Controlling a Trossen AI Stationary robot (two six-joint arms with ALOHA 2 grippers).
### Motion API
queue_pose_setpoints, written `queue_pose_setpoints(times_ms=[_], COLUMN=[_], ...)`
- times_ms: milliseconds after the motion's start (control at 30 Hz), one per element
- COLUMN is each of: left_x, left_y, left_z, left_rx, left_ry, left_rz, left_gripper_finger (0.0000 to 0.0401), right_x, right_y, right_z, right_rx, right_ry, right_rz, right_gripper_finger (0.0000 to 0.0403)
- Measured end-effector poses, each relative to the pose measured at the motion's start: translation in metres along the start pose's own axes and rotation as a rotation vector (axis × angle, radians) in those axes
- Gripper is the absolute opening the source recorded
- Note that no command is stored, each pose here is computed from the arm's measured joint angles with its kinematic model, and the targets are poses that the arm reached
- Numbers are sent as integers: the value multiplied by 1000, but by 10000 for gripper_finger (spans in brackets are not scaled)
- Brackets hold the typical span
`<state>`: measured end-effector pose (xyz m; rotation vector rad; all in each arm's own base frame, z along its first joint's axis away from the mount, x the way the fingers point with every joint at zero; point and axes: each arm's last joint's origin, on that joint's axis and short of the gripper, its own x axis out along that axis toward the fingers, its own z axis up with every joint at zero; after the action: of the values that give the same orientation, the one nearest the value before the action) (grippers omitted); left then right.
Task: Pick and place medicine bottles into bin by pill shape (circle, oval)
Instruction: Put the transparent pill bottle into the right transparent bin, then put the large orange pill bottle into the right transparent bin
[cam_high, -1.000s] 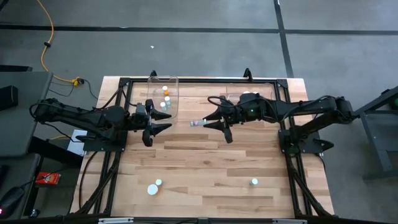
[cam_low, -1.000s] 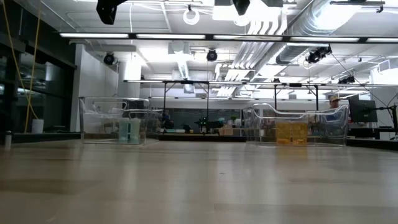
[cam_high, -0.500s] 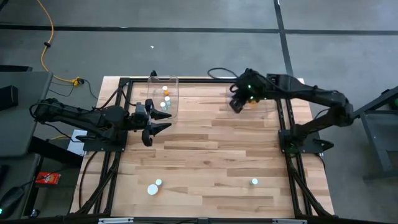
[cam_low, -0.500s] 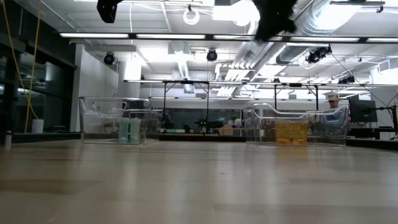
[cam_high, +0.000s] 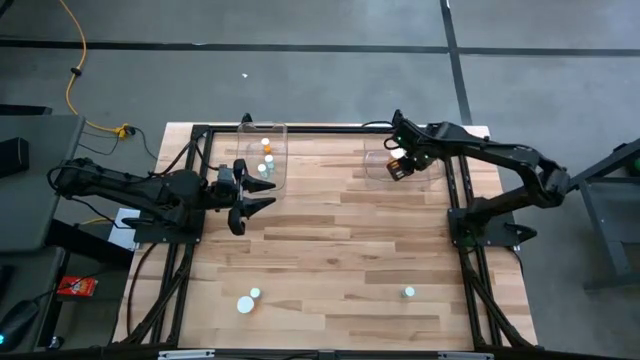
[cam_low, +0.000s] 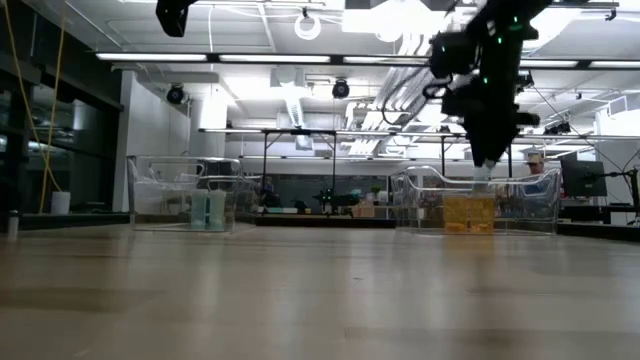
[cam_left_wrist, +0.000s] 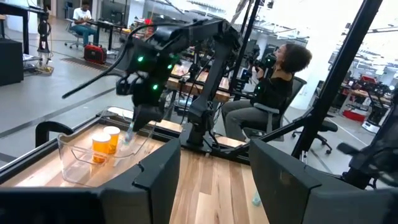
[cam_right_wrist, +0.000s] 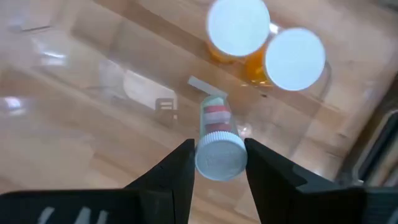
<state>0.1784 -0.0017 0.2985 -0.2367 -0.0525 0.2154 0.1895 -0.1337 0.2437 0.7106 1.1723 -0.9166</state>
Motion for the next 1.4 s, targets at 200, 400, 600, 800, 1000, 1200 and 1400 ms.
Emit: queue_pose_setpoints(times_ms=[200,400,600,800,1000,1200,1400], left_x=[0,0,0,0,0,0,0], left_y=[0,0,0,0,0,0,0], left_z=[0,0,1,1,0,0,0], left_rx=[-2,-3,-18,-30,-28,-27,-27], left_ry=[-1,-3,-5,-5,-5,-5,-4], left_rz=[0,-1,-2,-2,-2,-2,-2], left_gripper_finger=[182,182,182,182,182,182,182], right_x=[24,41,55,62,63,64,50], right_y=[-17,-19,-14,-12,-12,-12,-12], right_z=[1,6,14,20,20,22,30], right_rx=[124,139,114,76,89,102,67], right_ry=[5,74,124,122,118,100,22], right_rz=[3,-8,-14,-47,-61,-56,-24], right_gripper_finger=[124,124,124,124,125,171,242])
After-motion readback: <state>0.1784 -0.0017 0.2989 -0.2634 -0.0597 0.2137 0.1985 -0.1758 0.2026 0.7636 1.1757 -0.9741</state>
